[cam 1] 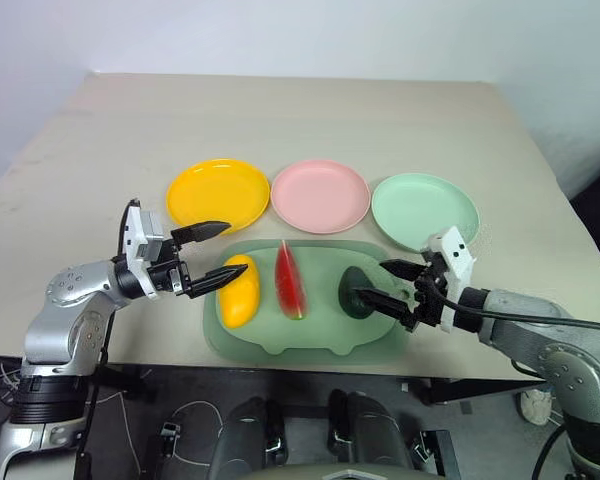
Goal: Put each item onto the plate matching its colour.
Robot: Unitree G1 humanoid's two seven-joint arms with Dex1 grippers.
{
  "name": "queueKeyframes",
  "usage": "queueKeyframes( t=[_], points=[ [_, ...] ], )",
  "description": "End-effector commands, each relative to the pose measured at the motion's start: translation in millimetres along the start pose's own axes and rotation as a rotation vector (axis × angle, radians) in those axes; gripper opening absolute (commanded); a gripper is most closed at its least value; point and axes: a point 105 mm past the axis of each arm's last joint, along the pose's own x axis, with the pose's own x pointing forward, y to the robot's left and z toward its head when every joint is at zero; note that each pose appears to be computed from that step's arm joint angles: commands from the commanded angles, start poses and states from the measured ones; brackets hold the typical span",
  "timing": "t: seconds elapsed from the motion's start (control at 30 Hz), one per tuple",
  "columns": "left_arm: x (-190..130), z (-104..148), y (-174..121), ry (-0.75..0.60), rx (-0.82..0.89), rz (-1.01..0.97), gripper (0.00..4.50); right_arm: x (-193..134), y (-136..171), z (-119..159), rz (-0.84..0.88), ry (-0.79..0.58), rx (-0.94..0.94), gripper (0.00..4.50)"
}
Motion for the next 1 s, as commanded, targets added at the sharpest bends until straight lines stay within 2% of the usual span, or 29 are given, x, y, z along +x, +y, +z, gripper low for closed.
queueKeyframes(
  t=[0.03,0.3,0.43,0.53,0.63,0.87,0.9,0.97,1.0],
  points=[
    [3.0,5.4,1.4,-0.010,0.037,-0.018,4.48,4.4,3.4,-1.8,0.013,0.012,0.036,4.50],
    [7.7,1.7,1.9,-0.018,0.033,-0.023,4.48,17.9,-0.1,-14.6,-0.014,0.086,0.067,4.50],
    [8.1,0.6,2.0,-0.020,0.032,-0.021,4.48,19.8,0.0,-9.3,-0.012,0.072,0.048,4.50],
    [8.1,-0.5,2.2,-0.020,0.031,-0.018,4.50,18.0,-2.3,-2.7,-0.020,0.049,0.032,3.89],
    [8.4,-0.7,2.4,-0.020,0.031,-0.016,4.50,15.3,-0.1,3.8,-0.004,0.025,0.014,2.95],
    [6.3,-1.3,6.1,-0.016,0.036,-0.003,4.50,10.3,0.9,16.8,0.019,-0.025,-0.026,2.86],
    [5.7,-1.2,6.4,-0.017,0.036,-0.001,4.50,8.8,-0.8,22.4,0.010,-0.049,-0.036,2.77],
    [4.5,-0.7,7.5,-0.020,0.039,0.012,4.50,3.4,-8.5,40.6,-0.020,-0.113,-0.050,2.19],
    [4.0,-0.4,7.8,-0.020,0.041,0.018,4.50,1.3,-13.1,47.6,-0.038,-0.134,-0.054,2.19]
  ],
)
